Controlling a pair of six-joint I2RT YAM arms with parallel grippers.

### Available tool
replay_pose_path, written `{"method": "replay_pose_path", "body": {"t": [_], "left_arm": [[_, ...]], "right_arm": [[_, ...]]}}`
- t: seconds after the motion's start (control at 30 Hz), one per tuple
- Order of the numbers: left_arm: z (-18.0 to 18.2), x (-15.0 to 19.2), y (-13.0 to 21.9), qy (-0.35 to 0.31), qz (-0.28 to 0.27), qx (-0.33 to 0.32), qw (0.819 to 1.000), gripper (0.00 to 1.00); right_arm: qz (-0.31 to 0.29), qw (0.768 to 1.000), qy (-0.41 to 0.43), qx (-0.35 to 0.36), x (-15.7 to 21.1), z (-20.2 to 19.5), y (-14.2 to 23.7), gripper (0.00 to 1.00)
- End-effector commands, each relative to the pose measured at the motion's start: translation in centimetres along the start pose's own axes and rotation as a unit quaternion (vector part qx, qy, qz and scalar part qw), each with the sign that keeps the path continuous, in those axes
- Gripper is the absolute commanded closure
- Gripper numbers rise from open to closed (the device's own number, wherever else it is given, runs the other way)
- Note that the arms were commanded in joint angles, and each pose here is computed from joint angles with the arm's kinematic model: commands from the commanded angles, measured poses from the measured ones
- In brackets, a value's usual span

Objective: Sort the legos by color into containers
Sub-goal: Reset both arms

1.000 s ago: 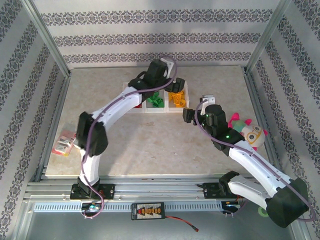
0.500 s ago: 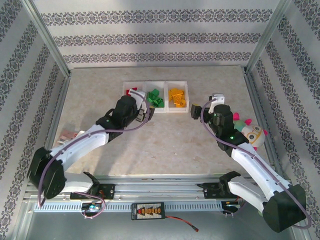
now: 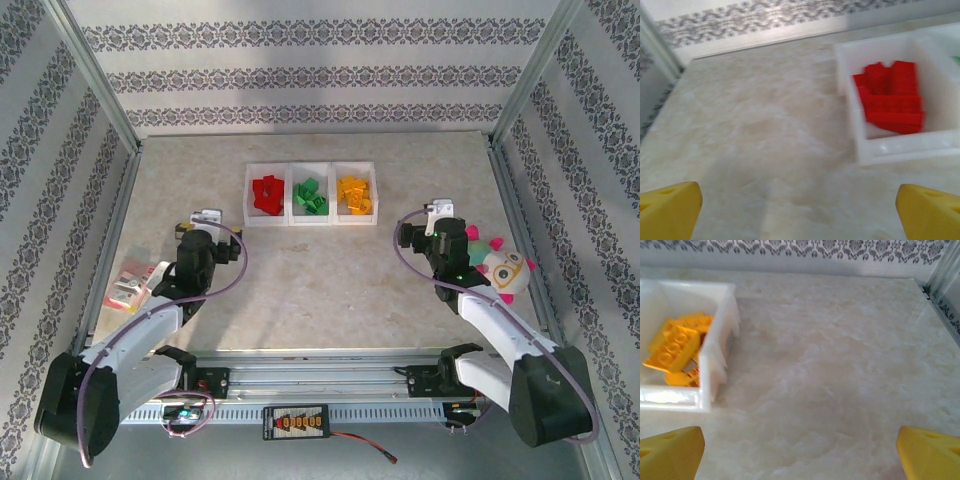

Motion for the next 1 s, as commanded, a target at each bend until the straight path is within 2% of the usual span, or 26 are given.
{"method": "replay_pose_path", "body": {"t": [0.0, 0.13, 0.23, 0.47, 0.6, 0.63, 0.7, 0.97], "left_arm": [[2.0, -1.0, -1.0, 0.023, -0.053, -0.042, 0.997, 0.01], [2.8, 0.8, -3.1, 0.049, -0.039, -0.038, 0.997, 0.01], [3.1, 2.0, -4.2, 0.079, -0.053, -0.028, 0.995, 0.01], [2.8, 2.9, -6.8, 0.067, -0.039, 0.001, 0.997, 0.01], [2.8, 5.0, -8.3, 0.081, -0.028, 0.020, 0.996, 0.01], [2.8, 5.0, -8.4, 0.079, -0.041, 0.019, 0.996, 0.01], [3.0, 5.2, -8.2, 0.086, -0.023, 0.018, 0.996, 0.01], [3.0, 5.0, -8.6, 0.085, -0.023, 0.012, 0.996, 0.01]], "right_arm": [[-0.056, 0.998, 0.011, 0.025, -1.2, -0.7, -0.5, 0.02], [-0.054, 0.997, 0.001, 0.051, -0.2, -2.0, -1.6, 0.02], [-0.044, 0.998, -0.008, 0.049, 0.6, -2.8, -2.6, 0.02], [-0.044, 0.998, -0.032, 0.036, 1.3, -3.5, -4.6, 0.02], [-0.042, 0.999, -0.025, 0.015, 1.5, -3.1, -5.9, 0.02], [-0.048, 0.998, -0.024, 0.011, 1.7, -3.0, -6.2, 0.02], [-0.055, 0.998, -0.025, -0.003, 2.1, -2.8, -6.7, 0.02], [-0.057, 0.998, -0.038, -0.002, 2.7, -3.4, -6.8, 0.02]]}}
Point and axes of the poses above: each hand's point on the last joint's axis, 136 mm out from that joint toward the fingers, its own y axis back along the fingers, its own z axis along the line the jaws close on, x = y × z, the point moved 7 cm from there along y, back along the fingers
